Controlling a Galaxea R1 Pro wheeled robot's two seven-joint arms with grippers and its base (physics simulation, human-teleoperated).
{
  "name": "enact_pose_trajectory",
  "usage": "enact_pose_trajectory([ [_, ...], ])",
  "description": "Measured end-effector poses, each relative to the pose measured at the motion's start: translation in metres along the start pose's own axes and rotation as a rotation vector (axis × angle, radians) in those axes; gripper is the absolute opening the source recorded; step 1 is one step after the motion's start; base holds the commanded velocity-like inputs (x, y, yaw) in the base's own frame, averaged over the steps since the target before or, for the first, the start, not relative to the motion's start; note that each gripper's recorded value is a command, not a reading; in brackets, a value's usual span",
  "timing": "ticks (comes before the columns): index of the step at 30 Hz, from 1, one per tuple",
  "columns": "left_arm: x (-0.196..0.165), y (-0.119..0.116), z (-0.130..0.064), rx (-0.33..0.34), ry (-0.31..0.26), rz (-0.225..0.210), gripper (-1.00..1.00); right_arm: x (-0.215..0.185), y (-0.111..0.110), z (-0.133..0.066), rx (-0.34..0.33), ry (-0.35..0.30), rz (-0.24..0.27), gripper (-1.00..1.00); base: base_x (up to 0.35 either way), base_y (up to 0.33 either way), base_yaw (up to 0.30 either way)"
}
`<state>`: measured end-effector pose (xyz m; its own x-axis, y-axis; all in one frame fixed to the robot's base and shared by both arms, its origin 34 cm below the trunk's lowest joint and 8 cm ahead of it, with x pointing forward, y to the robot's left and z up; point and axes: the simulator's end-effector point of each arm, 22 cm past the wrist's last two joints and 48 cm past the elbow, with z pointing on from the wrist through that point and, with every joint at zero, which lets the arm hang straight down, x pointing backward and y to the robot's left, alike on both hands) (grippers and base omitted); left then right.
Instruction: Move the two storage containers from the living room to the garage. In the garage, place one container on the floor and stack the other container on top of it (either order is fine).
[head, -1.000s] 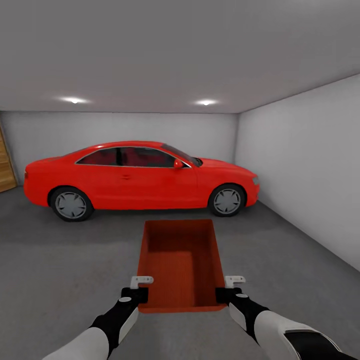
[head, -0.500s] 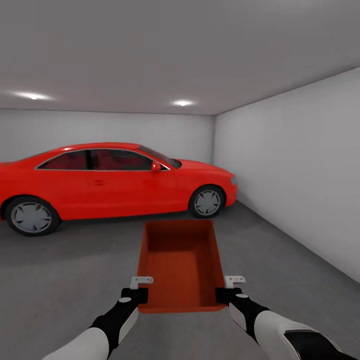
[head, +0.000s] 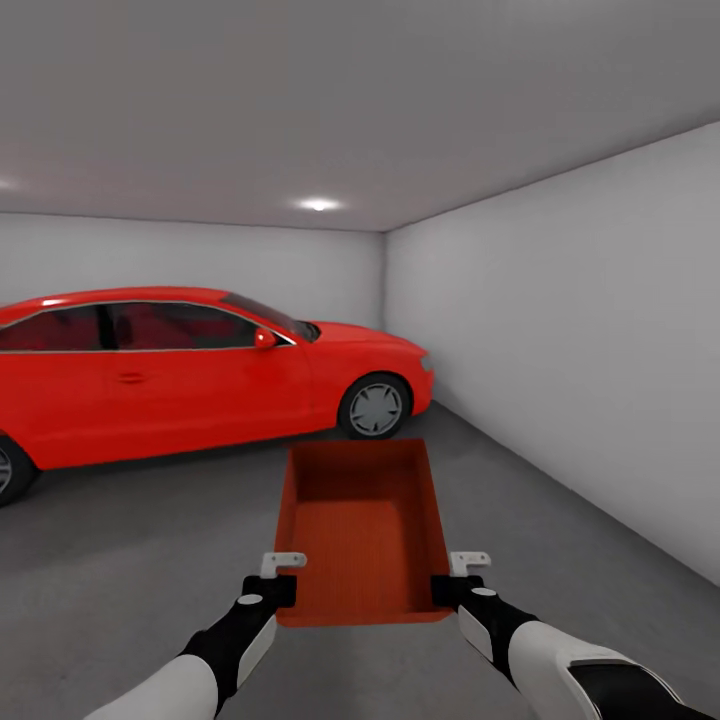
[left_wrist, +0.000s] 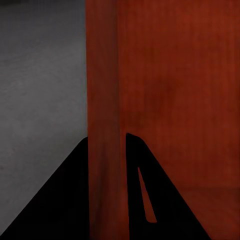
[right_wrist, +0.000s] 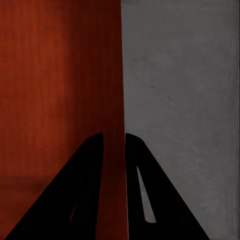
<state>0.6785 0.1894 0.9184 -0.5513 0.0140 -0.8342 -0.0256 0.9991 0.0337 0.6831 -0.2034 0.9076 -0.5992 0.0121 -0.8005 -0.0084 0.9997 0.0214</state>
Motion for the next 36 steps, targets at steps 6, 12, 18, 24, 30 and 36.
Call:
enact_pose_trajectory([
  [6,0.003,0.0,0.001,0.0,0.005,0.0,-1.0,0.003,0.0,0.001,0.0,0.006,0.0,-1.0,0.322,0.0,-0.253],
  [12,0.005,0.0,0.002,0.0,0.011,0.0,-1.0,0.005,0.0,0.002,0.001,0.011,0.0,-1.0,0.322,0.0,-0.252],
  [18,0.008,0.0,0.003,0.001,0.016,0.001,-1.0,0.008,0.0,0.004,0.001,0.015,0.0,-1.0,0.322,0.0,-0.252],
  [24,0.011,0.0,0.005,0.001,0.02,0.001,-1.0,0.01,0.0,0.005,0.001,0.02,0.0,-1.0,0.322,0.0,-0.252],
  [30,0.013,0.0,0.006,0.001,0.026,0.0,-1.0,0.013,0.0,0.006,0.001,0.026,0.0,-1.0,0.322,0.0,-0.252],
  [36,0.016,0.0,0.007,0.001,0.033,0.003,-1.0,0.017,0.0,0.008,0.001,0.033,0.002,-1.0,0.322,0.003,-0.252],
])
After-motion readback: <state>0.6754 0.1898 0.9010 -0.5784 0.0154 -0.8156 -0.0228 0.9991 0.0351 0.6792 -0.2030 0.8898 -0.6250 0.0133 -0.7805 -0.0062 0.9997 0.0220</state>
